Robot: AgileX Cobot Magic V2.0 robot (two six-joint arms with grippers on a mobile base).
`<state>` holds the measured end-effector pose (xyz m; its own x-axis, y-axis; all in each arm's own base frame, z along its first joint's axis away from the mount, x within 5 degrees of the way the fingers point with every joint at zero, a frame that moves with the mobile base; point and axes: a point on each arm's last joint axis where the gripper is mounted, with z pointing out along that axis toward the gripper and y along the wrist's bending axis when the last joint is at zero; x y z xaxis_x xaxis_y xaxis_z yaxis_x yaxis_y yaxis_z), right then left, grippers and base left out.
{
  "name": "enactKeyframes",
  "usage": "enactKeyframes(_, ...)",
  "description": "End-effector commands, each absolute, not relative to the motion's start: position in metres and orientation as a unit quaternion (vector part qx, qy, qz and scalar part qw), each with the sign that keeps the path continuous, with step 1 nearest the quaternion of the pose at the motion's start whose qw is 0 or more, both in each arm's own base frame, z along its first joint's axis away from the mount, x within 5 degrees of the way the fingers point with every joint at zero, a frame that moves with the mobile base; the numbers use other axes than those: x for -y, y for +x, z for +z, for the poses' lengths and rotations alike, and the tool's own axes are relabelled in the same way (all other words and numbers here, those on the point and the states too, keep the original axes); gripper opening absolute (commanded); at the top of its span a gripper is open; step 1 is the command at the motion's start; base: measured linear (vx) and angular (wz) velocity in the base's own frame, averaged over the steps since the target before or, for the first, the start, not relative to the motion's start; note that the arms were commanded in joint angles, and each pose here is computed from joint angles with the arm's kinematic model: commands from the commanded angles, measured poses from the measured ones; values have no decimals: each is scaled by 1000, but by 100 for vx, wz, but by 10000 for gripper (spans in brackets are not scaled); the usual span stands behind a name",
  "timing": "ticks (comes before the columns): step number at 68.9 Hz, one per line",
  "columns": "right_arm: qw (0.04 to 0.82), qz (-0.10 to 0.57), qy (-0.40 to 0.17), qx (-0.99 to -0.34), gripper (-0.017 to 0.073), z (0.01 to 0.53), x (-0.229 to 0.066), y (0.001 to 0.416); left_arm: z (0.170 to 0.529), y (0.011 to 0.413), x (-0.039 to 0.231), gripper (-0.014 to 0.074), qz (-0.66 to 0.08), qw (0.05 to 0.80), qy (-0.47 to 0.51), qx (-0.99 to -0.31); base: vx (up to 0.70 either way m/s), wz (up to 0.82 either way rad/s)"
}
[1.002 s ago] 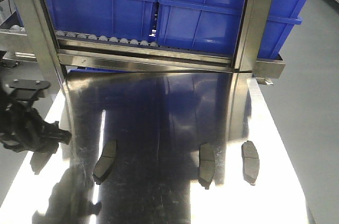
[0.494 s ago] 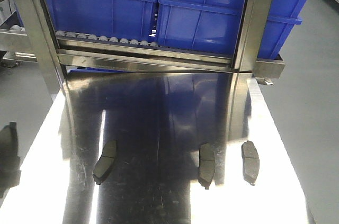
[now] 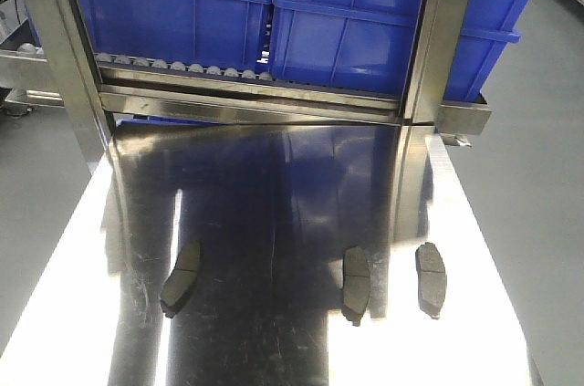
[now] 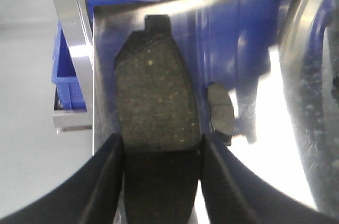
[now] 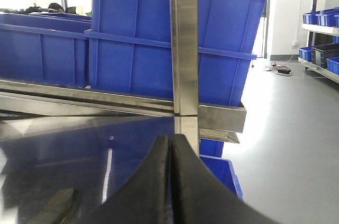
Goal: Move and align brake pads A on conveyor
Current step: 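Lift the brake pad with the left gripper and raise it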
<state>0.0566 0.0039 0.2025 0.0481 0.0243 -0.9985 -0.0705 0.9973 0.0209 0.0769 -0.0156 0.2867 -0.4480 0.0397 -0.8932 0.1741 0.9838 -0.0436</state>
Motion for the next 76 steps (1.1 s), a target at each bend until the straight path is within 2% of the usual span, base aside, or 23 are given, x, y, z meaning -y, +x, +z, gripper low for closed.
enactKeyframes(1,748,30,-21,-663,-12,205,-4,56,305,78,16,-6,-75,577,55,-811,0,0)
enactKeyframes(59,748,29,-23,-662,-12,206,-4,56,305,78,16,-6,-75,574,55,-813,0,0)
enactKeyframes(76,797,44,-12,-602,-12,226,-4,52,305,78,16,-6,-75,574,55,-813,0,0)
